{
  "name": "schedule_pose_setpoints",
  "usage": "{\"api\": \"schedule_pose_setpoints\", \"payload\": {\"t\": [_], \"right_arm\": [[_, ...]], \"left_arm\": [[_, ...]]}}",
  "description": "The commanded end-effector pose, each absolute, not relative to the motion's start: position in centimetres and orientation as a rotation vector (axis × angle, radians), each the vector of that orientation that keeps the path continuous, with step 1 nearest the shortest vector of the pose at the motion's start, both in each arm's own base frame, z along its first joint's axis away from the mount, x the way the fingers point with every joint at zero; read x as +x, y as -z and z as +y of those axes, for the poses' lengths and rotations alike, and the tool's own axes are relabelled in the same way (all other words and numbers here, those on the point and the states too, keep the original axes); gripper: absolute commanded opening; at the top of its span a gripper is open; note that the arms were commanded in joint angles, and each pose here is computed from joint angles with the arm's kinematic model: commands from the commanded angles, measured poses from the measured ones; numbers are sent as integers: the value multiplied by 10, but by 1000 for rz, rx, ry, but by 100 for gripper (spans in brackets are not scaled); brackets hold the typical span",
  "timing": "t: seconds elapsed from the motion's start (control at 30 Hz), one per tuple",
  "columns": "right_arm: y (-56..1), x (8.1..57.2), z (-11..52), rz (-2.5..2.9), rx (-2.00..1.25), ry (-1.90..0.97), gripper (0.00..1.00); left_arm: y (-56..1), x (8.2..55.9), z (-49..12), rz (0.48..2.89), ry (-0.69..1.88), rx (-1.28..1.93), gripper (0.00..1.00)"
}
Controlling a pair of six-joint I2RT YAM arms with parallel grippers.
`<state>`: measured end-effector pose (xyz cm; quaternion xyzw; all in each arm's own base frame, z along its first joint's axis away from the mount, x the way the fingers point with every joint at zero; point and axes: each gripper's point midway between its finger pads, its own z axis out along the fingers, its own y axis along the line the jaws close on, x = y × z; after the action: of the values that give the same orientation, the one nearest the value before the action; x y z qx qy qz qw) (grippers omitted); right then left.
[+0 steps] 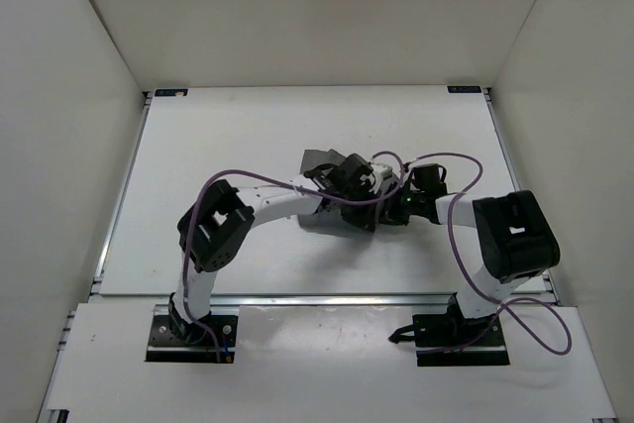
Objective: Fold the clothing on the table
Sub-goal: Fold the skirt
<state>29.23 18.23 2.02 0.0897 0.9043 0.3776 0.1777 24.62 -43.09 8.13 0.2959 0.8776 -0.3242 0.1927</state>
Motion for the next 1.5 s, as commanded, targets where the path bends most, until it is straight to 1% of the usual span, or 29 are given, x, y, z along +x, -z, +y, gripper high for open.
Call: {"api": "schedule_pose_setpoints", "payload": {"t": [0.0,0.13,0.2,0.27,0.43,0.57,0.73,0.83,0.9,0.97,1.0,1.03,1.07,1.1,1.13,1.17,1.23,1.3,1.33,1.37,1.43,1.47], "right_arm": [[-21,294,176,2534,241,-1041,0],[-23,294,176,2528,240,-1049,0],[-20,290,177,2542,238,-1048,0],[-18,285,176,2551,243,-1045,0],[-16,278,173,2551,256,-1059,0],[-19,277,175,2547,242,-1060,0],[-18,278,172,2545,253,-1059,0],[-19,277,172,2547,253,-1057,0],[-20,279,170,2538,257,-1050,0],[-21,279,166,2530,273,-1049,0],[-23,279,165,2520,269,-1064,0],[-22,280,160,2510,303,-1066,0],[-28,284,160,2477,297,-1089,2],[-30,282,156,2466,320,-1099,10],[-32,284,153,2444,317,-1093,19],[-36,286,148,2424,328,-1086,23],[-45,288,144,2390,317,-1081,34],[-56,293,137,2342,331,-1052,45],[-59,293,136,2331,321,-1048,47],[-62,295,133,2316,329,-1032,48],[-67,296,132,2287,304,-1037,42],[-73,298,136,2266,281,-1044,30]], "left_arm": [[-82,242,-437,2449,971,825,0],[-62,251,-427,2473,952,714,0],[-69,259,-425,2446,974,632,0],[-92,272,-423,2374,997,545,0],[-132,307,-418,2275,898,476,0],[-135,318,-412,2269,865,440,0],[-100,307,-425,2348,863,500,0],[-90,297,-432,2393,886,517,0],[-81,294,-428,2430,854,530,0],[-85,294,-425,2440,819,529,0],[-83,296,-421,2458,803,522,3],[-84,291,-419,2471,818,550,20],[-87,291,-417,2483,858,543,33],[-94,296,-412,2470,874,532,45],[-102,291,-411,2462,906,527,52],[-116,290,-407,2428,944,513,56],[-135,299,-389,2387,953,445,59],[-159,298,-373,2342,976,397,60],[-159,303,-364,2342,971,365,60],[-160,306,-354,2341,957,338,60],[-151,309,-341,2352,925,317,60],[-136,308,-335,2387,898,311,61]]}}
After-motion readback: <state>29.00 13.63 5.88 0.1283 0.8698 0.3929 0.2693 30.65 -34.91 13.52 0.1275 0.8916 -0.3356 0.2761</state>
